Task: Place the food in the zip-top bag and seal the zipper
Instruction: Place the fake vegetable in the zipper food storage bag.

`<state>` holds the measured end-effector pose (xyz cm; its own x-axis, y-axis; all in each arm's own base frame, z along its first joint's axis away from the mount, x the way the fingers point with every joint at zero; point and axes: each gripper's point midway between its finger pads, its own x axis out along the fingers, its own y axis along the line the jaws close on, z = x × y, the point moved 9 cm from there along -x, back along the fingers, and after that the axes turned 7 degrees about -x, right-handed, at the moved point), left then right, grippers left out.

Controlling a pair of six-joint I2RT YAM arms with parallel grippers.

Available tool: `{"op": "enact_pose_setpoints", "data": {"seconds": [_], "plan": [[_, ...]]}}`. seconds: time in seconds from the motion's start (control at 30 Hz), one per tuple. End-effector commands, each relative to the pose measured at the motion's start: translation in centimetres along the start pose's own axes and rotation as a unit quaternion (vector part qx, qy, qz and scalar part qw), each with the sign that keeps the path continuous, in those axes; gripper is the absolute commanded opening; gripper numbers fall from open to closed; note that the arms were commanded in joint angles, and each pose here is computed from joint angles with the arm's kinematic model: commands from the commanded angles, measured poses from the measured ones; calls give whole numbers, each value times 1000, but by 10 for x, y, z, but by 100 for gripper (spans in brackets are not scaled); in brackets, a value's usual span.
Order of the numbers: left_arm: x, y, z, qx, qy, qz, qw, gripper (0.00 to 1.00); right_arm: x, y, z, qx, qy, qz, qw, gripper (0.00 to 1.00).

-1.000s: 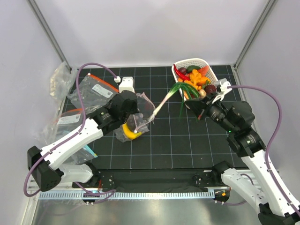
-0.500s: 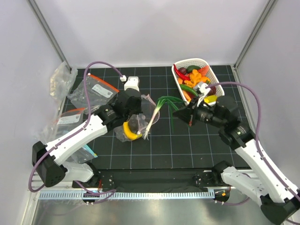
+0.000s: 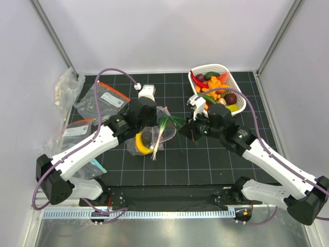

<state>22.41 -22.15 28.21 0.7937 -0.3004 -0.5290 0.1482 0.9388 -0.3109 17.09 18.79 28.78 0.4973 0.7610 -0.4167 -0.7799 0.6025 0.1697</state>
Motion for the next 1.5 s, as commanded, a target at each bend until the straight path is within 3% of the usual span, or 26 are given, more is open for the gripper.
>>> {"op": "enact_pose_setpoints", "data": {"seconds": [0.0,0.37,0.6,0.87,1.13,1.47], "plan": [[-1,-15,10,-17,-5,-42,999,0,7,-9,15,-6,-12,-60,998,1],[9,-21,4,-10,17,-54,998,0,49,-26,-3,14,75,-101,992,1],[11,-28,0,1,29,-70,997,0,65,-24,-9,11,94,-101,990,1],[24,-47,-13,34,66,-74,994,0,78,-21,-12,6,99,-118,988,1],[25,-57,-20,28,107,-114,987,0,76,-22,-8,21,26,-130,991,1],[-3,-52,-8,27,87,-138,986,0,103,-32,-23,18,68,-152,986,1]]}}
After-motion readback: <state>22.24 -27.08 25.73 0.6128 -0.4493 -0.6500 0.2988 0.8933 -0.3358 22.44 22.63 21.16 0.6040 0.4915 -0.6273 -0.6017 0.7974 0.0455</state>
